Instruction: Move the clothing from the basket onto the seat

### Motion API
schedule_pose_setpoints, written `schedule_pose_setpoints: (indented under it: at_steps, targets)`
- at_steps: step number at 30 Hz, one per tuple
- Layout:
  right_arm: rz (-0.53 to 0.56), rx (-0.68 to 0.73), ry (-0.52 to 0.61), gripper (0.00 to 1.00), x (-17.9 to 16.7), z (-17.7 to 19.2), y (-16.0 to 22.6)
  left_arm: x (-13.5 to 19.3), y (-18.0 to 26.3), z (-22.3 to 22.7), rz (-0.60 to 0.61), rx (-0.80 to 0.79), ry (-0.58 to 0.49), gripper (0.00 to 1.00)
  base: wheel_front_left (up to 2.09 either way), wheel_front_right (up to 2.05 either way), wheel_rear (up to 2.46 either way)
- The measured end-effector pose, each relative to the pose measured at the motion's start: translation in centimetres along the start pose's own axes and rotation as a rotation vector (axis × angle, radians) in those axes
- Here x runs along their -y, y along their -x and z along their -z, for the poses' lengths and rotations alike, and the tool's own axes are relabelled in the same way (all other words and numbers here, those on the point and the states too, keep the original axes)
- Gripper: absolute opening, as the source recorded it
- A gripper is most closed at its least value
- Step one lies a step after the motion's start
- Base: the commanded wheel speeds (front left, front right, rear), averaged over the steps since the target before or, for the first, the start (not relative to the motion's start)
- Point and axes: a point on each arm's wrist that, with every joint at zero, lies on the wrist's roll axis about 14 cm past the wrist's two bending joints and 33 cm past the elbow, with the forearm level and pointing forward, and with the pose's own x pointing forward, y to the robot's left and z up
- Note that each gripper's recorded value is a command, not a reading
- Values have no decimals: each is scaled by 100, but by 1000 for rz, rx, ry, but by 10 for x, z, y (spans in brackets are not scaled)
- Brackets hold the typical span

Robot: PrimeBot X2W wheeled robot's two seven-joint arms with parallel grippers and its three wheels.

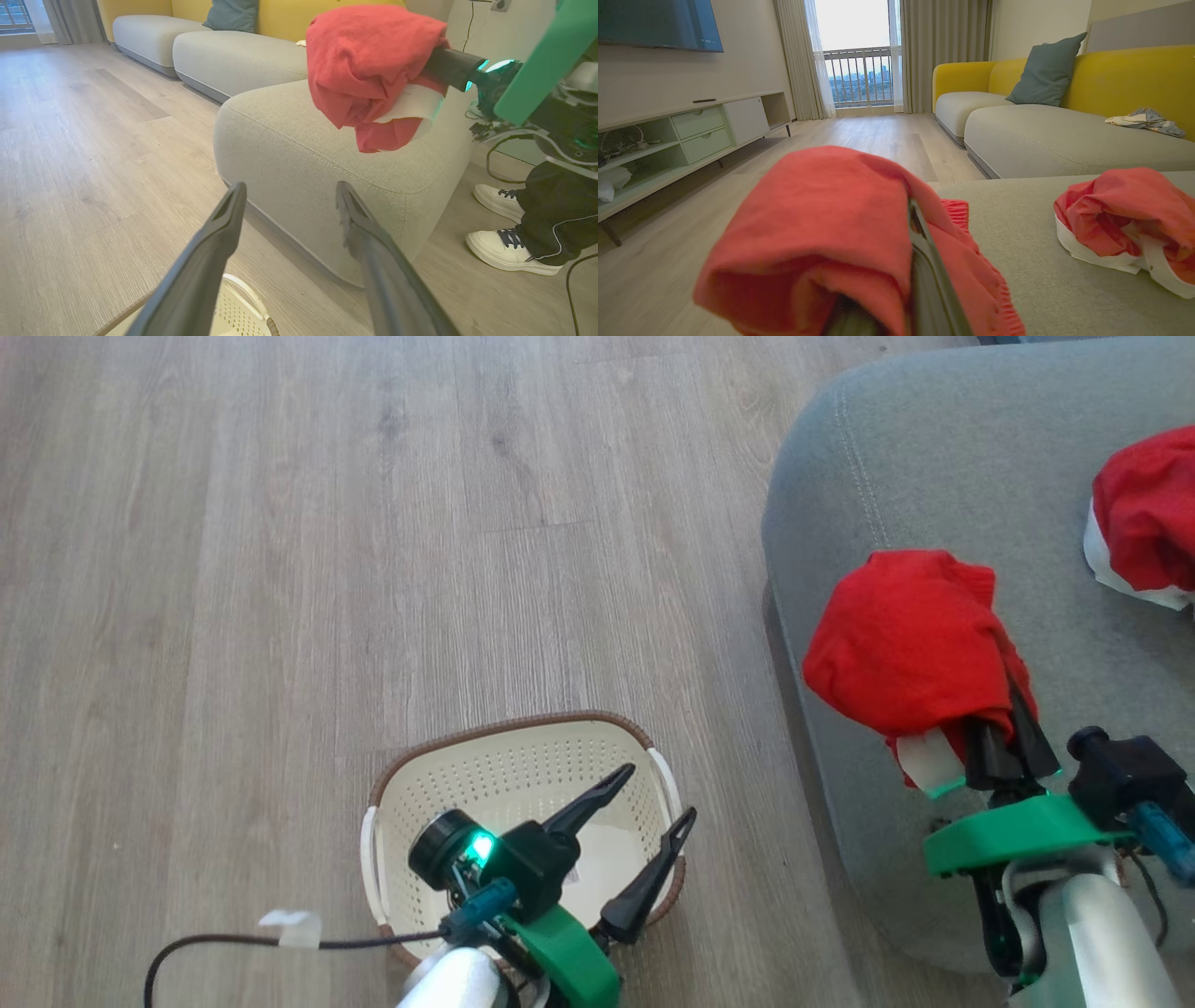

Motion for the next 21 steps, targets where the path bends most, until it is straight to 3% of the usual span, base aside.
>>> schedule_pose_setpoints:
  at_steps: [11,21]
  targets:
    - [45,9,5,0,15,-5,8,3,-9,3,23,-6,8,100,0,0,0]
    - [193,53,58,0,63,-26,31,31,-28,14,138,-25,30,100,0,0,0]
